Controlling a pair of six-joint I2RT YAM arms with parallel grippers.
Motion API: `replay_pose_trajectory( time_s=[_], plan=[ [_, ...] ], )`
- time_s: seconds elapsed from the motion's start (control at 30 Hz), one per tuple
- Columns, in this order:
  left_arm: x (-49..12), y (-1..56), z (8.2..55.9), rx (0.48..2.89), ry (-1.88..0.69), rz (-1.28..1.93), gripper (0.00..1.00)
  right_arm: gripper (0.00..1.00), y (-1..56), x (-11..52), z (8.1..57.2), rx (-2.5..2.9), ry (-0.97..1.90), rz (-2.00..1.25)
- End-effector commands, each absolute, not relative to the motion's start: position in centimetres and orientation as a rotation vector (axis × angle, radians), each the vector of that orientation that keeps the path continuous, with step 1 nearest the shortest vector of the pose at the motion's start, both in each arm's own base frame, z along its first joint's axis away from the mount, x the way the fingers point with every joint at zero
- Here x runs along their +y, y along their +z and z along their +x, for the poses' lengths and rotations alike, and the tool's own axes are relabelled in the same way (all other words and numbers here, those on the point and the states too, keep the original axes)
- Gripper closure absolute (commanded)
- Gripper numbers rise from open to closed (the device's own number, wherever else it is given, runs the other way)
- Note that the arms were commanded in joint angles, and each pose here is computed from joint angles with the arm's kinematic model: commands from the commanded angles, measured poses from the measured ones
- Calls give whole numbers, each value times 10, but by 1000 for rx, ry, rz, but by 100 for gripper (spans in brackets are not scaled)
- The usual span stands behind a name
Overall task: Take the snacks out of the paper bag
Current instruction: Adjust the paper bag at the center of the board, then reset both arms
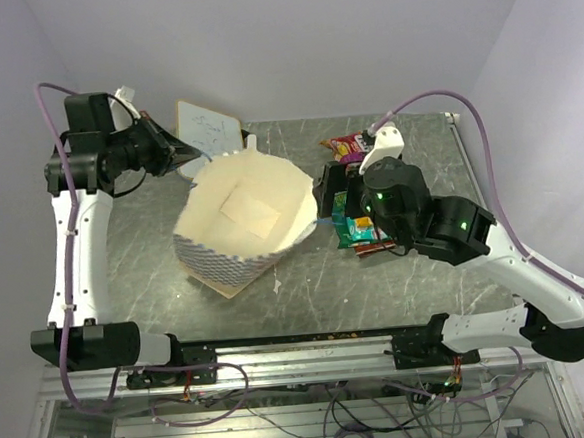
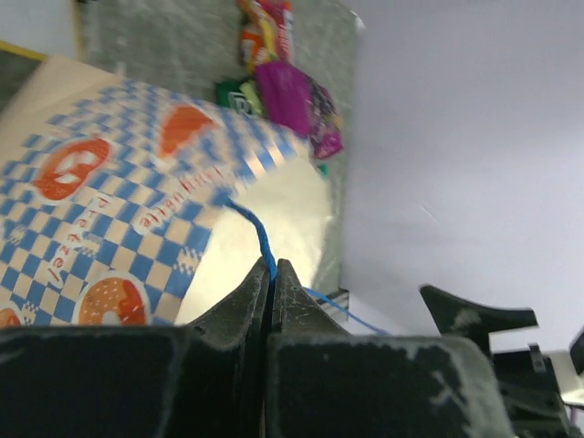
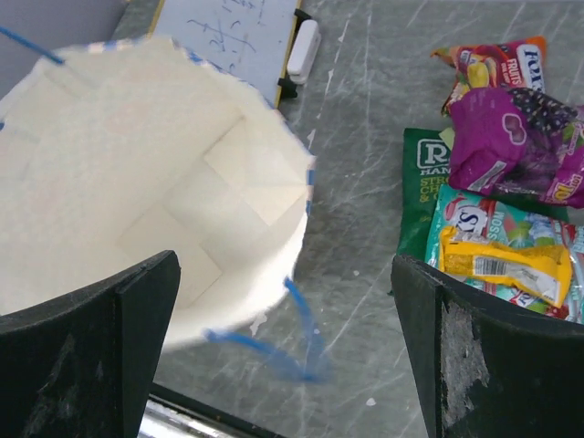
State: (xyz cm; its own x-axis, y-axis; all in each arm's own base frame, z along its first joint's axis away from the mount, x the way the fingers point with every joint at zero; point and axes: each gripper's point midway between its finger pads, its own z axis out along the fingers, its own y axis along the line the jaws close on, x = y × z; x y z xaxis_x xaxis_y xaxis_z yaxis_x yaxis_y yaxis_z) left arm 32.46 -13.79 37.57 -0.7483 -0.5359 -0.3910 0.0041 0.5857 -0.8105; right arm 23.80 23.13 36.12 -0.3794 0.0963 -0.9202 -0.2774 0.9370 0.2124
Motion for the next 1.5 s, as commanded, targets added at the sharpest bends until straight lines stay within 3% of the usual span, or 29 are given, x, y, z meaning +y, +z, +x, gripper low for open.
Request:
replay_pose_trajectory(
  time_s=[0.0,0.07,0.27,0.37,0.47,0.6,1.0,1.27,1.47],
  plan=[
    [-98,358,322,2265,-920,-442,93,0,357,232,233,1995,423,-73],
    [-81,359,325,2265,-833,-467,90,0,356,237,236,2019,403,-74],
    [-53,376,319,2223,-628,-492,54,0,372,256,245,2049,383,-101],
    [-40,381,312,2212,-535,-509,21,0,380,260,248,2054,380,-112],
    [-32,385,306,2207,-472,-514,4,0,384,261,249,2057,361,-126],
    [-27,397,299,2172,-432,-500,2,0,388,262,252,2048,345,-149],
    [-60,389,286,2190,-655,-398,2,0,355,268,254,2146,270,-227],
    [-74,478,270,1910,-696,-165,3,0,414,255,250,2031,356,-185],
    [-69,553,232,1625,-563,-6,1,0,470,223,239,1838,466,-102]
  ],
)
